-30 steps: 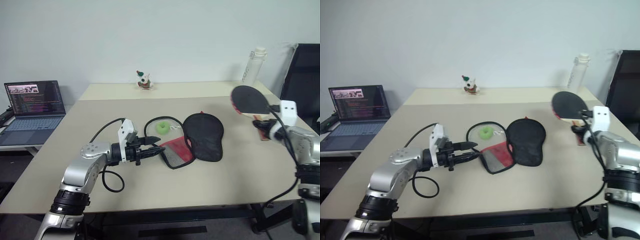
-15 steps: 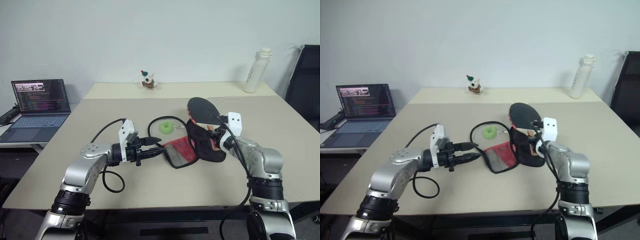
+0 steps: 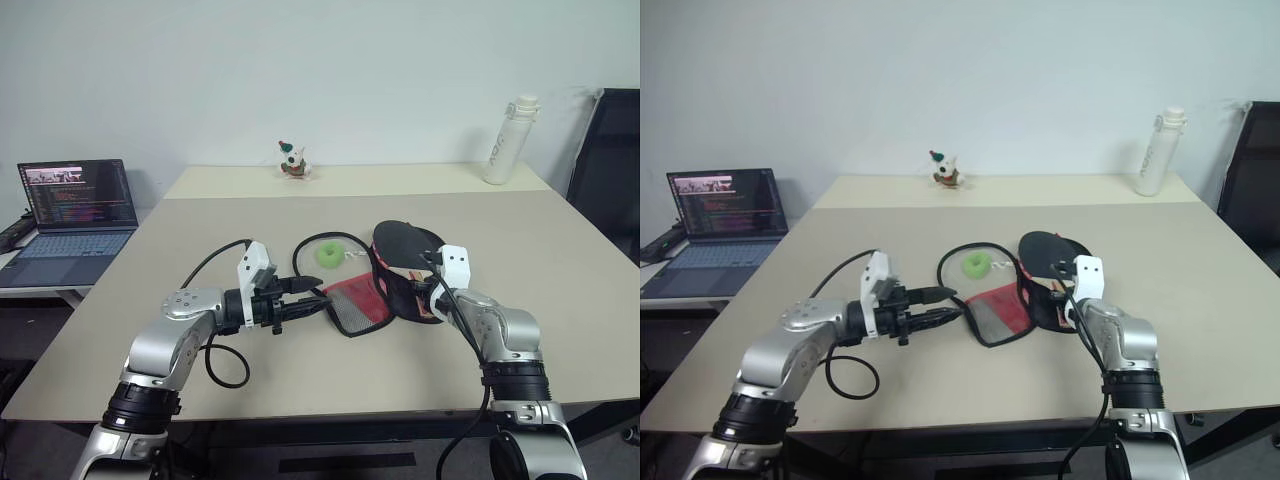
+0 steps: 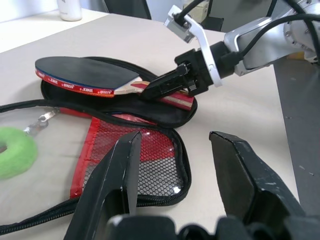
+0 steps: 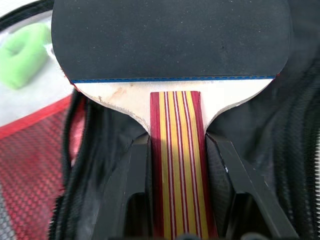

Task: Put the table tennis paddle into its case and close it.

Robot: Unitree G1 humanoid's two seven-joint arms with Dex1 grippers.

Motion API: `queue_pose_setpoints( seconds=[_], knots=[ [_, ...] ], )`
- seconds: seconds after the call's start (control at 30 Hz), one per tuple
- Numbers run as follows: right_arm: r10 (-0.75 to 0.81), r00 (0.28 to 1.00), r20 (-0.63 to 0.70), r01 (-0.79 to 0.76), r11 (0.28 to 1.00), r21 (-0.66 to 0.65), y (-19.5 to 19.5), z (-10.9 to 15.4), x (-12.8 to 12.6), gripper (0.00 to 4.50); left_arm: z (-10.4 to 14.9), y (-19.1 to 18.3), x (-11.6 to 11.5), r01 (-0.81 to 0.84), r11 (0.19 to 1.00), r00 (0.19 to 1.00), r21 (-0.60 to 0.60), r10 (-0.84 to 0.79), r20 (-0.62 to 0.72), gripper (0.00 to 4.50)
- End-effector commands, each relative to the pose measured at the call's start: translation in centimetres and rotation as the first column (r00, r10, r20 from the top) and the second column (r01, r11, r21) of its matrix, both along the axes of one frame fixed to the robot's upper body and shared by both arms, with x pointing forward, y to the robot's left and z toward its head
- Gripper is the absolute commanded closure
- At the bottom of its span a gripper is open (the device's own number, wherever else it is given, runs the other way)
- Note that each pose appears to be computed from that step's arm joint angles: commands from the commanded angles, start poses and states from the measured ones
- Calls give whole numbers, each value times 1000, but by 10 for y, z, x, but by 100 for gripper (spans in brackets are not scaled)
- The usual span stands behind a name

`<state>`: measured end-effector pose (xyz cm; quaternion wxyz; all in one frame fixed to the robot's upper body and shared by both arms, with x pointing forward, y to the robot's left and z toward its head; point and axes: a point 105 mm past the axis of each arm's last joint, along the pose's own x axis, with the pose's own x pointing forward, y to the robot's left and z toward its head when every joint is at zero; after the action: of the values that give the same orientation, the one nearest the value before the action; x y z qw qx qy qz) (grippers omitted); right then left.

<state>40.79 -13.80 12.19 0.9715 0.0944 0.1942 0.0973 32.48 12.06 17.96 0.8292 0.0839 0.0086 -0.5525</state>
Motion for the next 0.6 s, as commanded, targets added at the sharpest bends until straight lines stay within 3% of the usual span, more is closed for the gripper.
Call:
queue_pose_setpoints(
  seconds=[0.03,0.43,0.6],
  knots=[
    [-18,995,96,18,1000,-8,-4,25,4,344,7,-3,-4,16,1000,999,-7,-16,33,213],
    [-64,994,93,67,997,-36,-11,19,2,344,5,-3,-5,16,1000,999,-1,-16,30,213],
    [-44,994,97,50,997,-55,-5,19,-1,185,4,2,-4,-5,1000,1000,0,5,29,213]
  ],
)
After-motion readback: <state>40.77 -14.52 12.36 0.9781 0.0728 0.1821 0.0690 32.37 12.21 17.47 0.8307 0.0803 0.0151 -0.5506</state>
